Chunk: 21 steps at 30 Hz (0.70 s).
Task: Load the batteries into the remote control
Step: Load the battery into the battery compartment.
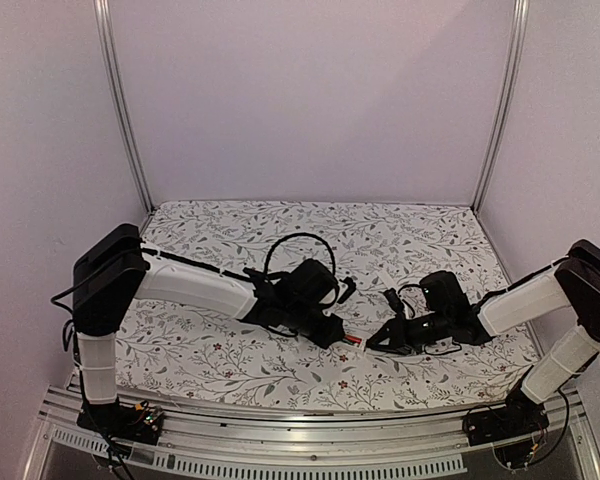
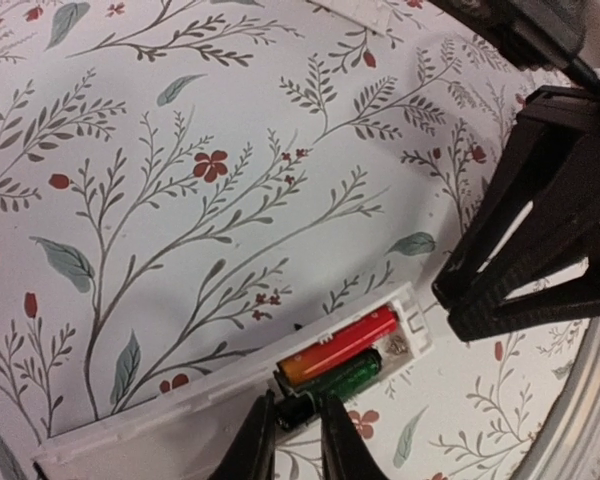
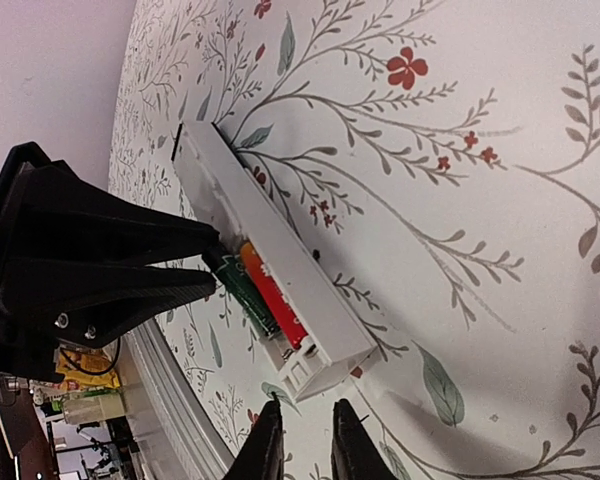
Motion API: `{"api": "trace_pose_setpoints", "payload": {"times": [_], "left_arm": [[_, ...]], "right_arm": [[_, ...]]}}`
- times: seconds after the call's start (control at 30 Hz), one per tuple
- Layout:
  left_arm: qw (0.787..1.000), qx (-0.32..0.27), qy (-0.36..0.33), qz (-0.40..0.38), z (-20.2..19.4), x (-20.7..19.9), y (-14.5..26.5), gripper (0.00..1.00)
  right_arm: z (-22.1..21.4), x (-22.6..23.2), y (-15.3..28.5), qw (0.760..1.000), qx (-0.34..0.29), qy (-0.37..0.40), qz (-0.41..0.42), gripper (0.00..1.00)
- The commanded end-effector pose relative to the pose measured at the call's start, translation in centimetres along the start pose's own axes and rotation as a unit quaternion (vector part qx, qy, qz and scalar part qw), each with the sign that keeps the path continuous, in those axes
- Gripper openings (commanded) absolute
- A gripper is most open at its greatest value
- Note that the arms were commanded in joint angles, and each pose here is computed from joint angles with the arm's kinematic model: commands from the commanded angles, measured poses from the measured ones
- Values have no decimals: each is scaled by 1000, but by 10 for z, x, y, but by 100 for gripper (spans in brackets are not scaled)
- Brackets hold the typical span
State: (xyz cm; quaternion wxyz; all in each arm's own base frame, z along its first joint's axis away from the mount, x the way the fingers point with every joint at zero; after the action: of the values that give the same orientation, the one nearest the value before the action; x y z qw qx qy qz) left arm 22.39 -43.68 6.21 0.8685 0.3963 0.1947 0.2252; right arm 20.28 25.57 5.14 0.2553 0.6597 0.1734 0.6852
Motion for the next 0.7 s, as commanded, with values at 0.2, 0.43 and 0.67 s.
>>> {"api": "trace_pose_setpoints", "payload": {"times": [0.2, 0.43, 0.67], "left_arm": [[999, 25, 10, -18, -5, -2, -13, 14], [999, 33, 11, -27, -10, -4, -16, 10], [998, 49, 5, -36, -13, -7, -22, 9]], "right_arm": [[3, 5, -7, 1000, 8, 3, 11, 14], [5, 7, -8, 1000, 6, 4, 14, 13], [4, 7, -14, 1000, 20, 1, 18, 11]]}}
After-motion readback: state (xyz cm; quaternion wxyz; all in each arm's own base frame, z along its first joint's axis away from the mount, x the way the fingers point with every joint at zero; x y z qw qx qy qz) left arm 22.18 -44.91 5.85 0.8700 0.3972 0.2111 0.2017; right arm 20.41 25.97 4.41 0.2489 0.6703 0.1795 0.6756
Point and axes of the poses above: each gripper's point midway between its finger pads, its own y axis back along the fingers, its own x axis along the line the jaws close on, z = x × y, the point moved 3 cm from there along y, back along the fingers, and after that the axes turned 12 degrees about -y, right-handed, at the moved point
